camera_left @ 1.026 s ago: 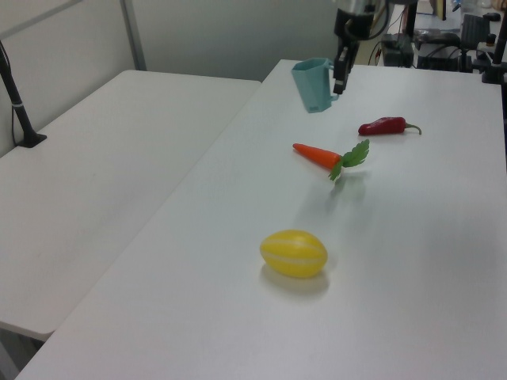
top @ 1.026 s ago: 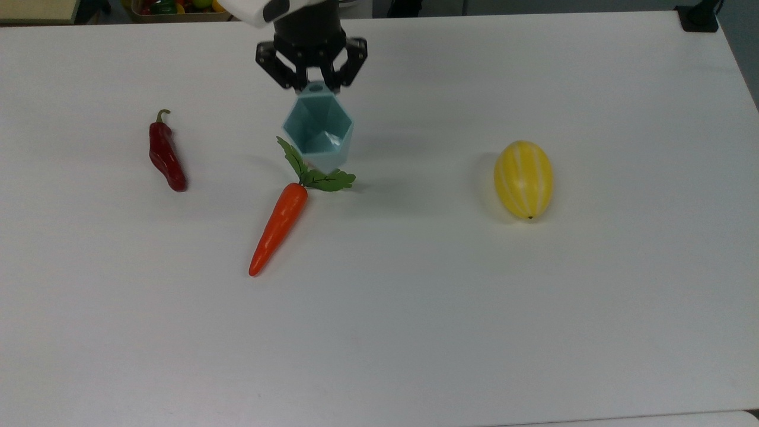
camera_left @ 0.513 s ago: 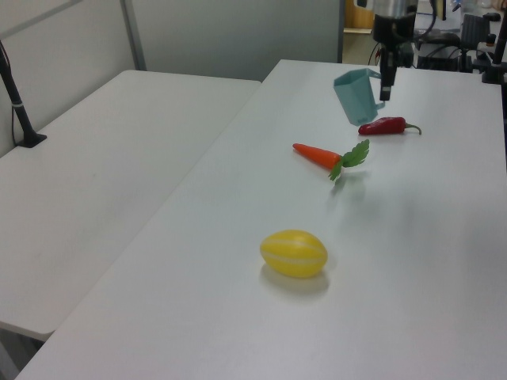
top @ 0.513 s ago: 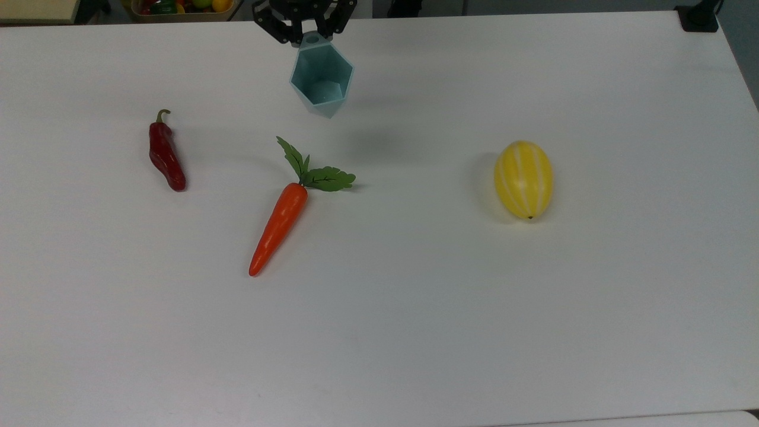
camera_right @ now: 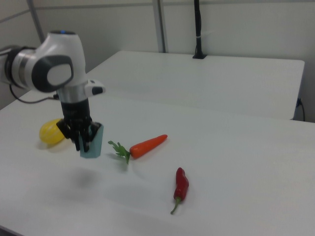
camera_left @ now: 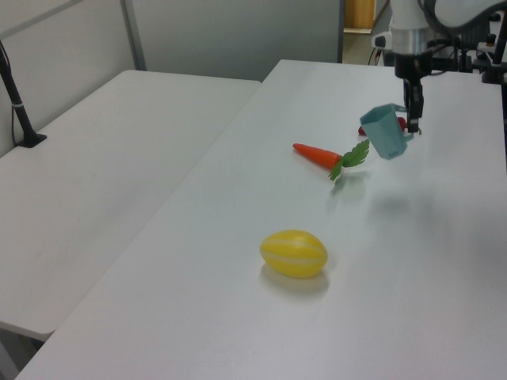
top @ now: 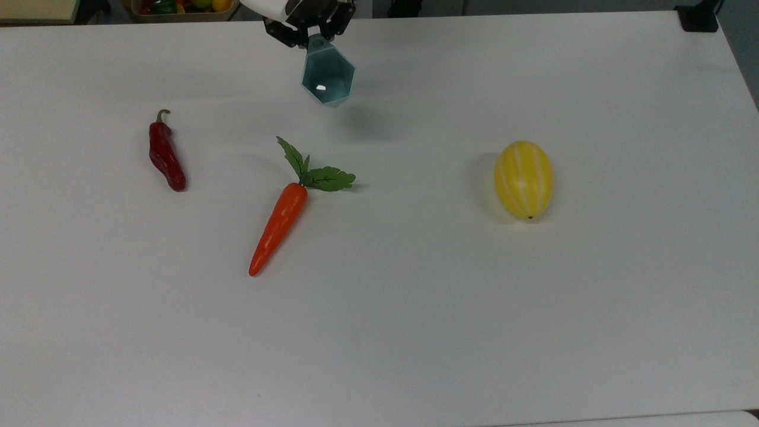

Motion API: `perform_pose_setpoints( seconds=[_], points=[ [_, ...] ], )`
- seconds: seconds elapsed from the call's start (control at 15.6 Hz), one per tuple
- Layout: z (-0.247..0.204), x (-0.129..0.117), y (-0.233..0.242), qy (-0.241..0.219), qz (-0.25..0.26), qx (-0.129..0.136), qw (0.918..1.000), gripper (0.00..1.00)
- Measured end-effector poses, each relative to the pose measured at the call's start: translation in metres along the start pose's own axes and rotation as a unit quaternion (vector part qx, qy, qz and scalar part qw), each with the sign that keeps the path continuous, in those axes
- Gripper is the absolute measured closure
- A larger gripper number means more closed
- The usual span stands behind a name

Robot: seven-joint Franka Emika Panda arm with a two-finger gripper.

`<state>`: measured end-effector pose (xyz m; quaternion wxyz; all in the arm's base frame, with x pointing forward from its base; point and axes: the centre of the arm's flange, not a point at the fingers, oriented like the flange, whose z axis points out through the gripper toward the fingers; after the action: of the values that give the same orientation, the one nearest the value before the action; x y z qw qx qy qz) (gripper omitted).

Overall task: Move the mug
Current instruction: 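Lift the mug and carry it past the carrot leaves, then lower the mug onto the table beyond the carrot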

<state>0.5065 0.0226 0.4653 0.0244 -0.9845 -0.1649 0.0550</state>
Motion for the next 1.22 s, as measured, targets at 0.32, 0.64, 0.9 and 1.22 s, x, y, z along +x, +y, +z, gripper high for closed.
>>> perform_pose_setpoints(
  seconds=[0.32,0.64,0.9,1.22],
  points=[
    [0.048,-0.012,-0.001,0.017,0.0,-0.006,0.9998,0.77],
    [0.079,-0.014,0.0,0.058,0.004,-0.02,0.9981,0.77],
    [0.103,-0.021,-0.001,0.068,0.011,-0.023,0.9974,0.77],
    [0.105,-0.022,-0.001,0.066,0.019,-0.022,0.9974,0.75]
  ],
)
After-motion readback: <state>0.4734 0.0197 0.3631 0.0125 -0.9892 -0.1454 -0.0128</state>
